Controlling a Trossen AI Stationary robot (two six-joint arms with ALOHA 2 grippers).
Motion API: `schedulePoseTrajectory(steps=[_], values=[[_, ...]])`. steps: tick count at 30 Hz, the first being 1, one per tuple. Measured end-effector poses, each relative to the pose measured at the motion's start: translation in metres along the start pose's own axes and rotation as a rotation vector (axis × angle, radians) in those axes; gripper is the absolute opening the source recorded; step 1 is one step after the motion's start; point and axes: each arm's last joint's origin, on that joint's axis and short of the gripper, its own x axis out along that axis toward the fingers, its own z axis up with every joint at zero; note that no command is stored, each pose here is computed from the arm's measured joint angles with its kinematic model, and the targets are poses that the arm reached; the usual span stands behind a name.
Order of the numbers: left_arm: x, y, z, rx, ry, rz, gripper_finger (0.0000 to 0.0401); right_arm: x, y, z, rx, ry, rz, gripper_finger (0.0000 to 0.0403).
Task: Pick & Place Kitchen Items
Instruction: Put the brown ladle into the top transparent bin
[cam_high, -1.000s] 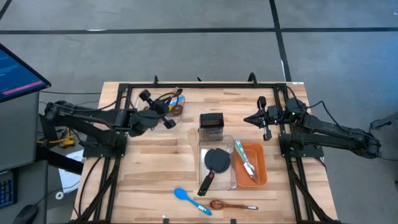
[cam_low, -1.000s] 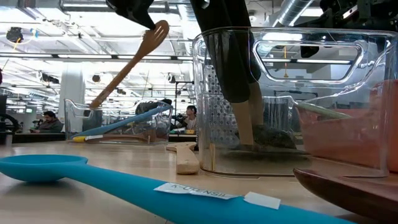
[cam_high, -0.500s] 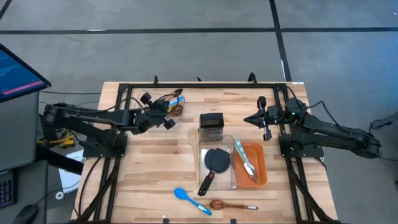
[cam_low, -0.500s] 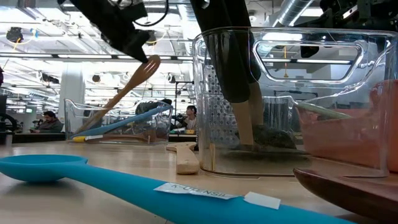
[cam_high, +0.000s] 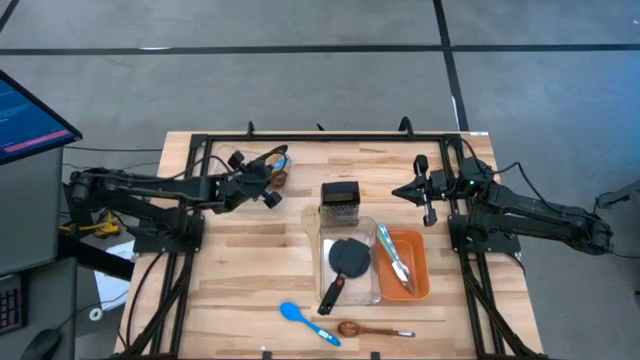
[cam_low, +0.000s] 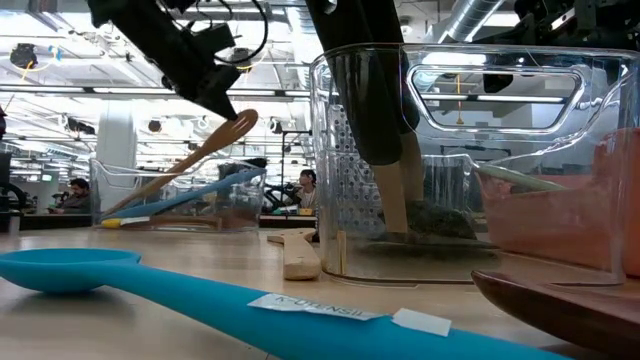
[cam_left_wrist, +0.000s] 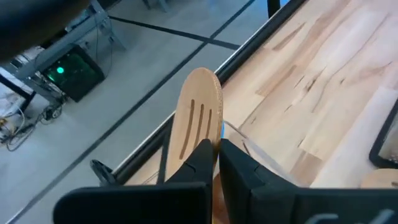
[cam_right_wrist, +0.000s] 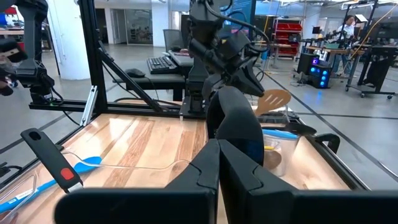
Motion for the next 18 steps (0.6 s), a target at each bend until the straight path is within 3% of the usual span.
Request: schedulePoseTrajectory(steps=[10, 18], values=[[0.013, -0.001, -0.022, -0.064, 0.009, -0.058, 0.0001, 0.0, 0.0, 0.0, 0.0, 0.0, 0.0, 0.0], [0.017, 0.002, -0.022, -0.084, 0.02, -0.096, 0.0001, 0.0, 0.0, 0.0, 0.0, 0.0, 0.0, 0.0]])
